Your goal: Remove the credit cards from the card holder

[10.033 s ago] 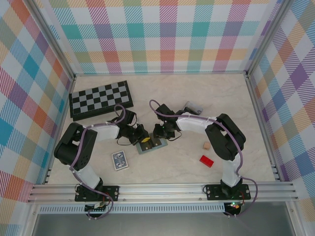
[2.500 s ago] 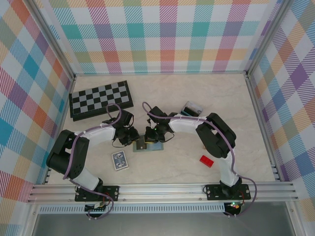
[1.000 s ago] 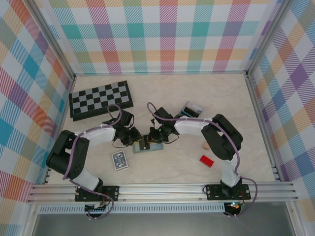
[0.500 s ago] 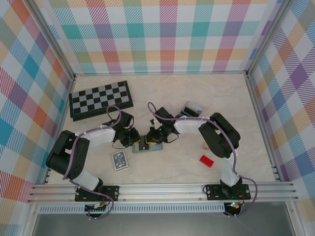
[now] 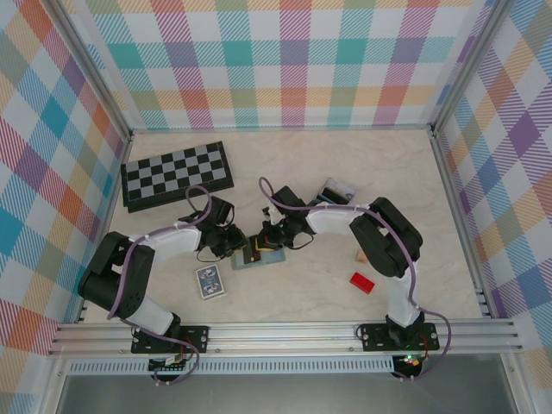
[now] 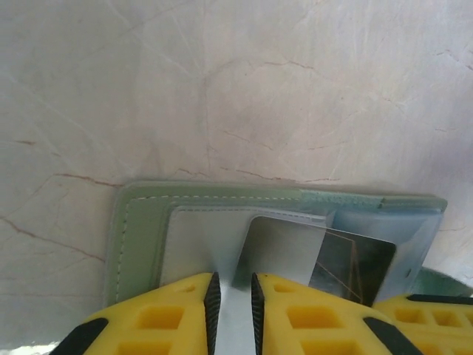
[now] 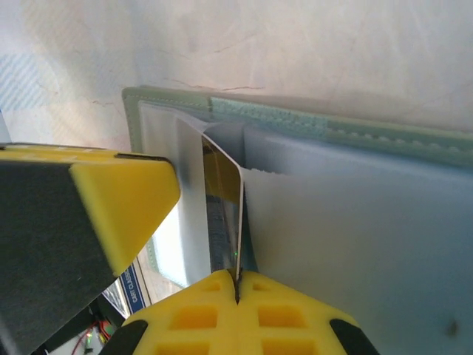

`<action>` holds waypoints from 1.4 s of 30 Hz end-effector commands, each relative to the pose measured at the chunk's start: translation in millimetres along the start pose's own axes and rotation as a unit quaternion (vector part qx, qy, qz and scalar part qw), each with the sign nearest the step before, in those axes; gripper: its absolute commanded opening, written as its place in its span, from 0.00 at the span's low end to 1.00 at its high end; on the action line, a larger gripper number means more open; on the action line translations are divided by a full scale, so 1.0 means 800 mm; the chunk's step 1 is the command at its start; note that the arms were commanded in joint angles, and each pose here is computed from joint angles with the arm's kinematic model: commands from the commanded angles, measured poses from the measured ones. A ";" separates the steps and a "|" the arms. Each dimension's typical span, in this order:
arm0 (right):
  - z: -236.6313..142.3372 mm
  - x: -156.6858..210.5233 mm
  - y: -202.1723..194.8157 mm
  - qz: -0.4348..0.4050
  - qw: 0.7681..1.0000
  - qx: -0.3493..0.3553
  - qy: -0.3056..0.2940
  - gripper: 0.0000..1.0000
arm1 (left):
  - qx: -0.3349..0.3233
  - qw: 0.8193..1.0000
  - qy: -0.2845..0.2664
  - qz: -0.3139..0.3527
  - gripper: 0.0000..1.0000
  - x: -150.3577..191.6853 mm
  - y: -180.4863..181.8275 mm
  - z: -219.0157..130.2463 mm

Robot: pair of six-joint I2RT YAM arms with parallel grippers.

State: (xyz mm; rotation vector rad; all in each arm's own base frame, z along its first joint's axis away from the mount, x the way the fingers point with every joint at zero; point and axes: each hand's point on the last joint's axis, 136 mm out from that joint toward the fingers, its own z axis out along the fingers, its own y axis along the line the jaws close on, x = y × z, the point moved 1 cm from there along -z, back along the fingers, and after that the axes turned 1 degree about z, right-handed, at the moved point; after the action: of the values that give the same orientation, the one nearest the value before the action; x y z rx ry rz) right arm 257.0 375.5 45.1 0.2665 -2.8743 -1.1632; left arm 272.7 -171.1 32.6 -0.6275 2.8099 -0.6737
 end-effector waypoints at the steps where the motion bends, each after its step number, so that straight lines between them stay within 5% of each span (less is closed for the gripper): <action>1: -0.041 -0.004 0.002 -0.067 0.997 0.027 -0.037 0.00 | -0.037 0.999 0.004 -0.002 0.25 0.012 0.015 -0.013; 11: -0.161 -0.013 0.028 -0.251 0.952 0.106 -0.138 0.00 | -0.021 0.996 -0.069 0.046 0.57 -0.028 -0.036 -0.093; 23: -0.304 -0.099 0.023 -0.326 0.874 0.236 -0.271 0.00 | -0.069 0.988 -0.120 0.068 0.91 -0.041 -0.004 -0.138; 28: -0.347 -0.131 0.001 -0.364 0.851 0.264 -0.271 0.00 | -0.080 0.984 -0.137 0.075 1.00 -0.047 0.007 -0.147; 42: -0.363 -0.145 -0.098 -0.412 0.858 0.268 -0.147 0.00 | -0.073 0.989 -0.114 0.059 1.00 -0.043 0.016 -0.137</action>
State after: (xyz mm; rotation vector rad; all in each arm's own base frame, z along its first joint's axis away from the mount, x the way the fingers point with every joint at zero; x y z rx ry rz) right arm 421.4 138.4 207.5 1.4146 -3.5174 -0.3158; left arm 276.4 -107.7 133.8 -0.4951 2.6399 -0.3580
